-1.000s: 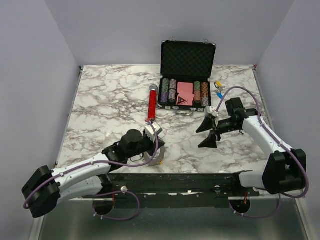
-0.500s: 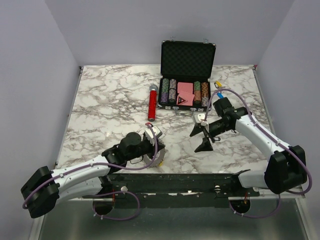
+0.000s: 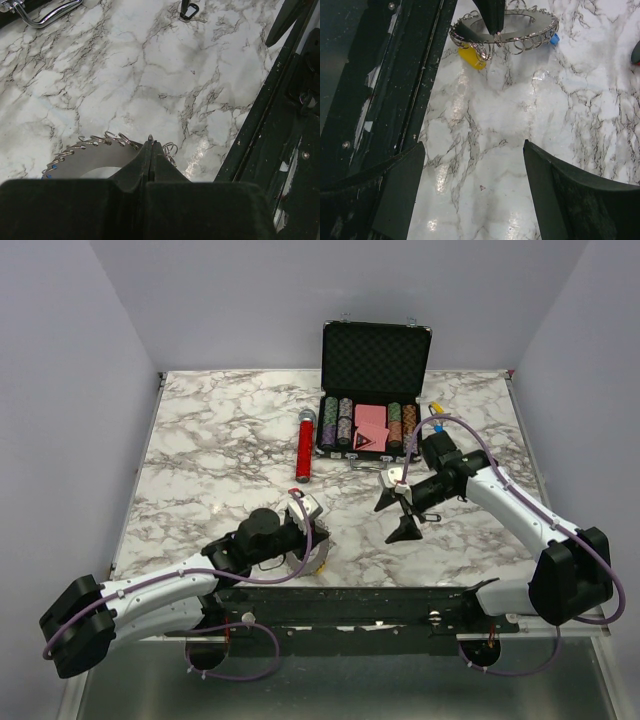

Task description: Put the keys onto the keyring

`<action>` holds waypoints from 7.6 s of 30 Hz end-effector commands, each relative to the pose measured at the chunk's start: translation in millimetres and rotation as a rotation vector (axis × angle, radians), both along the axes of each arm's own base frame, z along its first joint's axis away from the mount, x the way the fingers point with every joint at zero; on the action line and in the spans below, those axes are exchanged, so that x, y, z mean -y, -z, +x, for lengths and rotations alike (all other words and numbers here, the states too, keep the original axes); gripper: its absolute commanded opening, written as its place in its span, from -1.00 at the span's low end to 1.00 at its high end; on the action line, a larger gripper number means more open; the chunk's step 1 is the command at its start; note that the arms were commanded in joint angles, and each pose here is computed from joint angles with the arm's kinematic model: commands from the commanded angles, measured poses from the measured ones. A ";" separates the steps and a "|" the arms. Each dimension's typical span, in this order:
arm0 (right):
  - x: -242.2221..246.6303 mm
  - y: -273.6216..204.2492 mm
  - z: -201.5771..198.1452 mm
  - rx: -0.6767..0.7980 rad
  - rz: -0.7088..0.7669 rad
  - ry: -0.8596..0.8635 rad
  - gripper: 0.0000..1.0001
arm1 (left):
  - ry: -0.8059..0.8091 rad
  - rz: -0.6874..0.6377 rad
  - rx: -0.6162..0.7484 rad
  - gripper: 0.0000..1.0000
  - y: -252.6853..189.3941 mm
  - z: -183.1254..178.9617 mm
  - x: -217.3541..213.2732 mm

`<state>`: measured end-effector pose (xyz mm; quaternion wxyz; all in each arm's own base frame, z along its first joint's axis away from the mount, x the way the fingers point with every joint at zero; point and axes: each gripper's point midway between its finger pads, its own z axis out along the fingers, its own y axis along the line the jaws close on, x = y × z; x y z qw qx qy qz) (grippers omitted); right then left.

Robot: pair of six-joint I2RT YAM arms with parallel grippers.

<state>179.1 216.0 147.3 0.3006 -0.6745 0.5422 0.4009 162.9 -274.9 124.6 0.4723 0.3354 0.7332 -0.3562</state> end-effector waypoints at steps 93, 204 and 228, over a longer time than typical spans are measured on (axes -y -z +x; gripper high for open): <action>-105.3 18.5 -18.6 -0.154 0.053 -0.150 -0.58 | 0.025 -0.150 0.104 -1.00 -36.5 -8.0 6.9; -53.0 -61.0 -23.6 -0.143 0.048 -0.086 -0.04 | 0.238 -0.315 0.323 -1.00 -65.5 -37.0 34.5; -64.7 -66.2 -45.3 -0.292 0.246 -0.161 0.00 | 0.275 -0.454 0.311 -1.00 -83.0 -54.3 27.5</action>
